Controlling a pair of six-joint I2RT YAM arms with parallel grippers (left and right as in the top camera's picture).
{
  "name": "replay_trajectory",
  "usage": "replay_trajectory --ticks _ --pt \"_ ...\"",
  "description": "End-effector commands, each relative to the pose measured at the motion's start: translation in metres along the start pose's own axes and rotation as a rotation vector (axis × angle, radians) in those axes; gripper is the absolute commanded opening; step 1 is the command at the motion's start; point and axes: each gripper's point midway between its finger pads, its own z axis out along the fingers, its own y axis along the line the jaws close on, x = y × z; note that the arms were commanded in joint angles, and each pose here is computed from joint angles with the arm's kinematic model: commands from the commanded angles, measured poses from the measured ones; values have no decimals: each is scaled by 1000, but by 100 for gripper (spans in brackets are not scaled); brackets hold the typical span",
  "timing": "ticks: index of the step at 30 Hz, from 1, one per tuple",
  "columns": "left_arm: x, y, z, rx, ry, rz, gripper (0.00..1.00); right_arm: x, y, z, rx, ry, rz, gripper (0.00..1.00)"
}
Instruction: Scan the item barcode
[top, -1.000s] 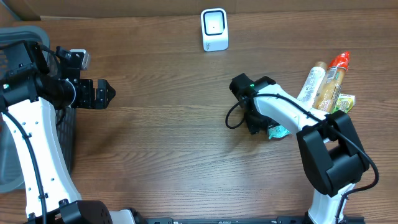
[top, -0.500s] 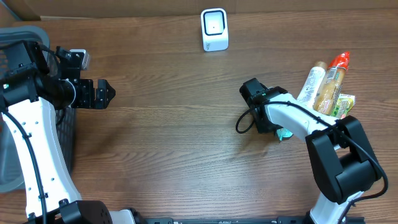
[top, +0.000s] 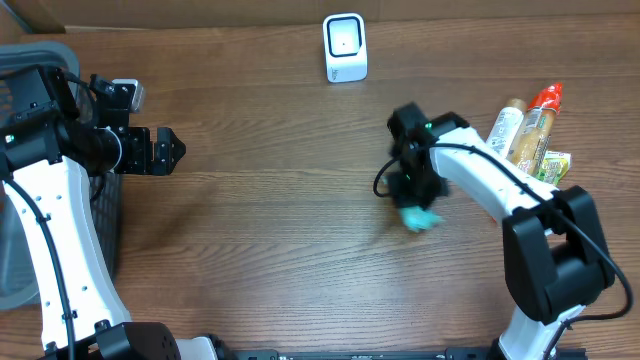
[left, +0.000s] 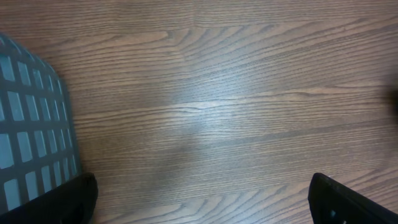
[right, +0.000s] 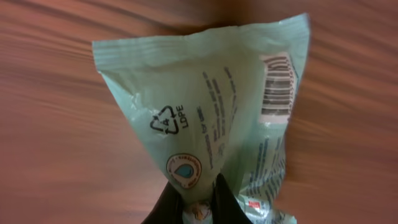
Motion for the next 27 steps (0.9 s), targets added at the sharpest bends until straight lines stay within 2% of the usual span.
replay_trajectory --ticks 1,5,11,16,25,27 --pt "-2 -3 3 14 -1 27 100 -11 112 -74 -624 -109 -164 4" --pt "-2 -3 3 14 -1 27 99 -10 146 -84 -897 -110 -227 4" --pt "-2 -3 3 14 -2 27 100 -10 147 -40 -944 -62 -121 4" --pt "-2 -3 3 14 -2 27 100 -12 133 -6 -884 -41 -31 4" --pt "-2 -3 3 14 -1 27 100 -16 93 32 -595 -50 146 4" --pt "-2 -3 3 14 -1 27 99 -17 89 34 -573 -48 172 10"
